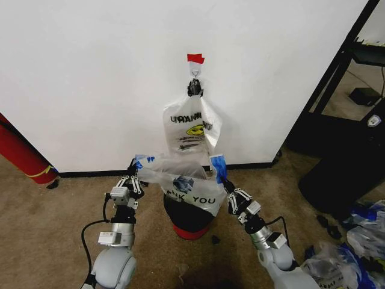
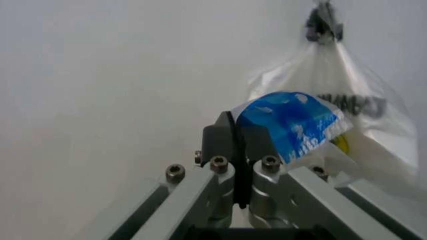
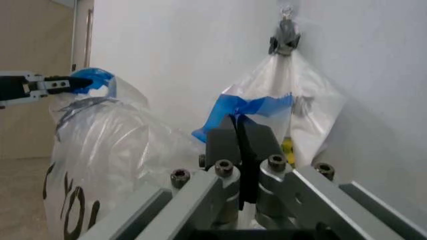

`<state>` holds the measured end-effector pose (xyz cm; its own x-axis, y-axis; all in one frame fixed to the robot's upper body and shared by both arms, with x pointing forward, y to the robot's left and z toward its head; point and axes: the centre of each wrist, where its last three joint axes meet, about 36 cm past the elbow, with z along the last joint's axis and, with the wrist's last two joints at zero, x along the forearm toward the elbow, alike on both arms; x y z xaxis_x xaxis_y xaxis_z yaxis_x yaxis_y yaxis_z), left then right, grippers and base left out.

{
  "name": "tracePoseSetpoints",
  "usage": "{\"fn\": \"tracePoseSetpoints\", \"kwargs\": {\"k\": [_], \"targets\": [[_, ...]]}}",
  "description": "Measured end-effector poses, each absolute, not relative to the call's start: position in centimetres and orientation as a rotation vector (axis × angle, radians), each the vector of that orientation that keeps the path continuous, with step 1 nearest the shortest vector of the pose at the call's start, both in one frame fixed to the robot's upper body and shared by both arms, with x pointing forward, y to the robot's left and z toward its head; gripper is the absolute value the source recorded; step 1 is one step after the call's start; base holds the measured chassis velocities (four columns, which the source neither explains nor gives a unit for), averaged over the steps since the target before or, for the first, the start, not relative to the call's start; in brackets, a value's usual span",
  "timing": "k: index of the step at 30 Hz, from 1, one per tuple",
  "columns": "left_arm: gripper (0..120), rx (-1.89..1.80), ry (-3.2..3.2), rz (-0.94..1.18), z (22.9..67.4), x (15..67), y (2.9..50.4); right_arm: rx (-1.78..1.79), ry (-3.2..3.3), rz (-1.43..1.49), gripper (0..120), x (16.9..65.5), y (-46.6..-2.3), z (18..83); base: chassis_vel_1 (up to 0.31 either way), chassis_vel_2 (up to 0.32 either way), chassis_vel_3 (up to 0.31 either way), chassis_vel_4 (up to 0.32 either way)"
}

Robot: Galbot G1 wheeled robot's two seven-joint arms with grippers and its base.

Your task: Pick up the garbage bag from the wall and place it over the trash bin.

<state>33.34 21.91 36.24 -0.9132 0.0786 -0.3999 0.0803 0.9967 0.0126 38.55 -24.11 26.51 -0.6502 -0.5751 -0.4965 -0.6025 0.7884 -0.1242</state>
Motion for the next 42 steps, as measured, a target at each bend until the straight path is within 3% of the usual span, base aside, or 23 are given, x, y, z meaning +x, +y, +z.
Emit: {"fn": "tracePoseSetpoints", "kwargs": {"k": [16,23,33,42], "targets": [[0,0.352,2.758,0.011,32.5,31.3,20.7,-1.052,2.444,-0.04,0,38.3,-25.5,25.7,0.0,0.0,0.0,0.0],[0,0.35,2.782,0.071,31.0,31.0,21.0,-1.049,2.436,-0.095,0,42.1,-26.1,26.1,0.0,0.0,0.0,0.0],[0,0.345,2.768,0.11,31.7,30.3,21.6,-1.216,2.406,0.03,0,43.9,-22.1,26.6,0.0,0.0,0.0,0.0],[0,0.391,2.766,0.106,31.6,29.2,21.7,-1.383,2.321,0.085,0,44.1,-21.2,27.2,0.0,0.0,0.0,0.0]]}}
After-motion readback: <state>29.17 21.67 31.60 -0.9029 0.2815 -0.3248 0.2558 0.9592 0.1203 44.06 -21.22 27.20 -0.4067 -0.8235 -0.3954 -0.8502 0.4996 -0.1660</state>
